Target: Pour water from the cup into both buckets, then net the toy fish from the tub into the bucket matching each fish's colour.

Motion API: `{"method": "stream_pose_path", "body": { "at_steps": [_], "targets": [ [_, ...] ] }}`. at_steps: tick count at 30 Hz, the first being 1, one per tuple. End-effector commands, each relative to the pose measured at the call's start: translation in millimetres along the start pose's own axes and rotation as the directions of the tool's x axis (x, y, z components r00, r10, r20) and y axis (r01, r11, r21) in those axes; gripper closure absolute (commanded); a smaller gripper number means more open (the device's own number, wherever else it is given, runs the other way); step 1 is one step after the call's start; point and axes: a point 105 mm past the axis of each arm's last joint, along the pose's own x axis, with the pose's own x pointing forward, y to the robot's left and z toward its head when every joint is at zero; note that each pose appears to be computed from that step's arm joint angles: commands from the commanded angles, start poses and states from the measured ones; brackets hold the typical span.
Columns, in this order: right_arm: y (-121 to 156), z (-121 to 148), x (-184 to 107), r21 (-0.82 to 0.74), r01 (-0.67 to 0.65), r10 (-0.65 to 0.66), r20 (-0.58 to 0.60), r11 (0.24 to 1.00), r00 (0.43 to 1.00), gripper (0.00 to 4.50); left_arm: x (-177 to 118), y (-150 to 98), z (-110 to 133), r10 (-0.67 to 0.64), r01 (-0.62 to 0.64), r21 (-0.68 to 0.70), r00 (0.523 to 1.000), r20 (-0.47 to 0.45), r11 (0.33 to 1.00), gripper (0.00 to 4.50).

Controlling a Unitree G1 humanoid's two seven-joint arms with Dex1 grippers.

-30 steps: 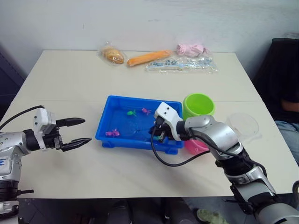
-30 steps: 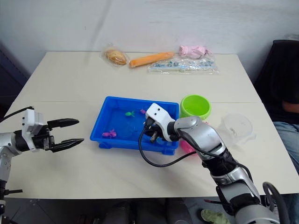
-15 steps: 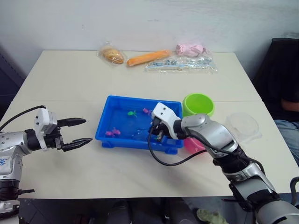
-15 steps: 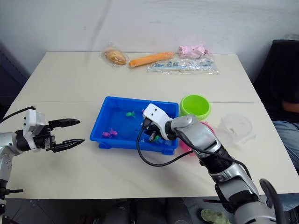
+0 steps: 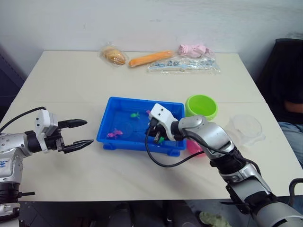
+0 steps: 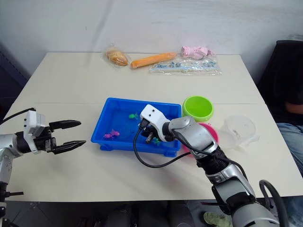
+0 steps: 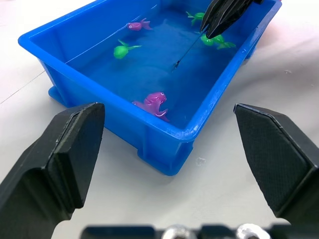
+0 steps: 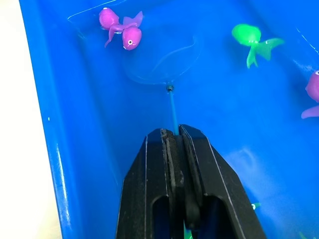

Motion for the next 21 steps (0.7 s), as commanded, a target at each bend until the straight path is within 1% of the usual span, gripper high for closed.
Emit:
{"method": "stream_pose_path", "body": {
  "at_steps": [1,8,21],
  "targets": [
    [-0.7,14.5,-6.7,-0.012,0.006,-0.005,0.063,1.000,0.998,4.50,-3.2,1.2,7.1,0.010,-0.011,0.036,1.000,0.012,0.999,0.04],
    [-1.6,17.9,-8.7,0.028,-0.001,-0.002,0.097,1.000,0.995,4.50,-4.0,1.2,6.7,0.012,-0.012,0.034,1.000,0.009,0.999,0.04],
    [-6.6,13.2,-14.2,0.042,0.016,-0.020,0.092,0.999,0.996,4.50,-2.1,3.4,7.3,0.012,-0.012,0.036,1.000,0.013,0.999,0.04]
  ]
}}
